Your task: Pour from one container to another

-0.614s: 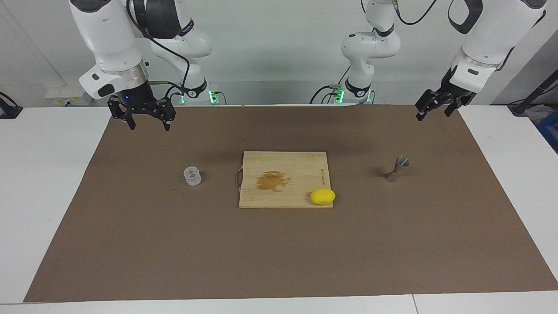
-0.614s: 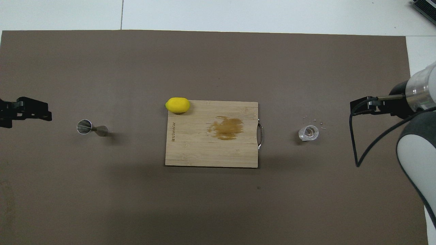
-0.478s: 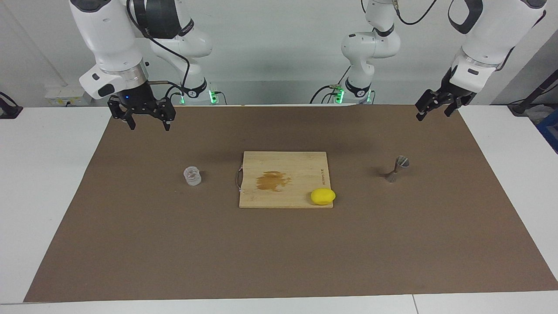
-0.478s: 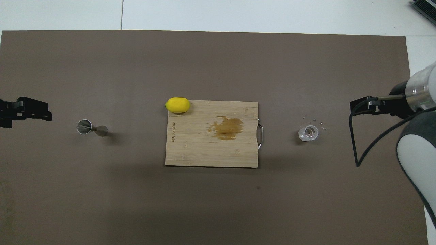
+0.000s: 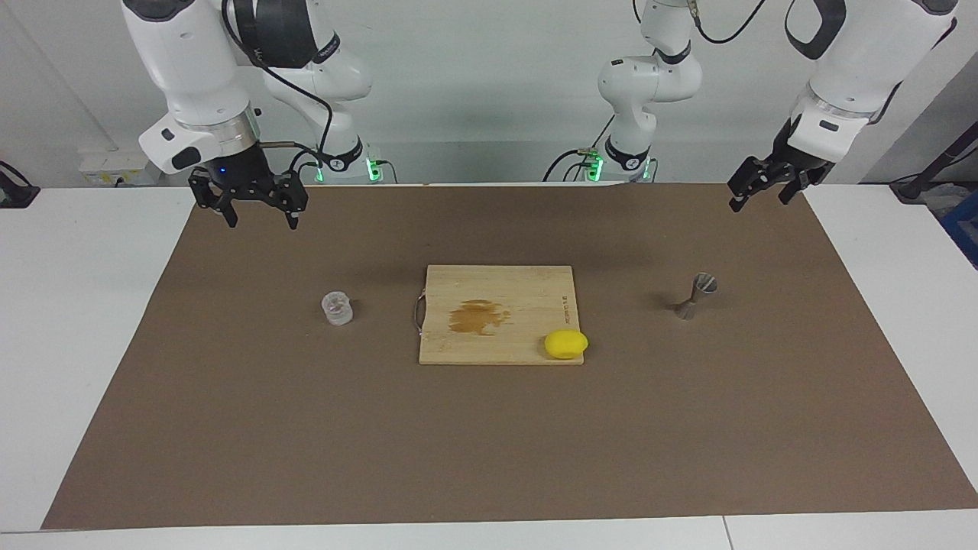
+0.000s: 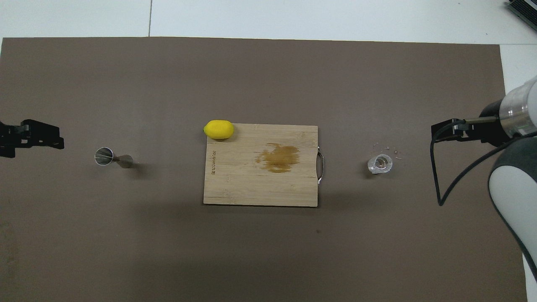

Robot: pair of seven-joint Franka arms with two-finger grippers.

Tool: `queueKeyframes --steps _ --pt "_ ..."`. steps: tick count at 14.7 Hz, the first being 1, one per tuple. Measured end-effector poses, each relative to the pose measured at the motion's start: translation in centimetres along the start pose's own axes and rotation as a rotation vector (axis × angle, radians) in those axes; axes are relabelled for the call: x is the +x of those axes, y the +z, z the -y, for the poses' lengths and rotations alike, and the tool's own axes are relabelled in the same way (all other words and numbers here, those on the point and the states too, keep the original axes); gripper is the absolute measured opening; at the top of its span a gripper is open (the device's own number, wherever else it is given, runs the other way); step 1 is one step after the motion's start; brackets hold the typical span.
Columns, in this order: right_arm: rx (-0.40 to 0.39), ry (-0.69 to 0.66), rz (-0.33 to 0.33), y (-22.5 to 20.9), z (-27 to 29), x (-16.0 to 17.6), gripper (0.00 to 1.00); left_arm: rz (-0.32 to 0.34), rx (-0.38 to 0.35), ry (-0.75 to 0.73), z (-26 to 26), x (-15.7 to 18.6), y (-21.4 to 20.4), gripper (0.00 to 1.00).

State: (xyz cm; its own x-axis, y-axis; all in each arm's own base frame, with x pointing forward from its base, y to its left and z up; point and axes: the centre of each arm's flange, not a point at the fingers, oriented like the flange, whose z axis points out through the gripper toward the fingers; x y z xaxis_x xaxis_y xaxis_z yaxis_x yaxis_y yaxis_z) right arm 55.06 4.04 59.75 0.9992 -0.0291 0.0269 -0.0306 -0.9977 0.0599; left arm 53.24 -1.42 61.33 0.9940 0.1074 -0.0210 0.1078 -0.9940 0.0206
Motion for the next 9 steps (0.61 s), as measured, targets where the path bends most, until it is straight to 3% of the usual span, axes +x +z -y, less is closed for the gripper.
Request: queueKeyframes --steps 9 --pt "0.0 0.0 0.0 0.0 0.0 0.0 1.0 -0.007 0.0 0.014 -0.76 0.01 0.11 1.0"
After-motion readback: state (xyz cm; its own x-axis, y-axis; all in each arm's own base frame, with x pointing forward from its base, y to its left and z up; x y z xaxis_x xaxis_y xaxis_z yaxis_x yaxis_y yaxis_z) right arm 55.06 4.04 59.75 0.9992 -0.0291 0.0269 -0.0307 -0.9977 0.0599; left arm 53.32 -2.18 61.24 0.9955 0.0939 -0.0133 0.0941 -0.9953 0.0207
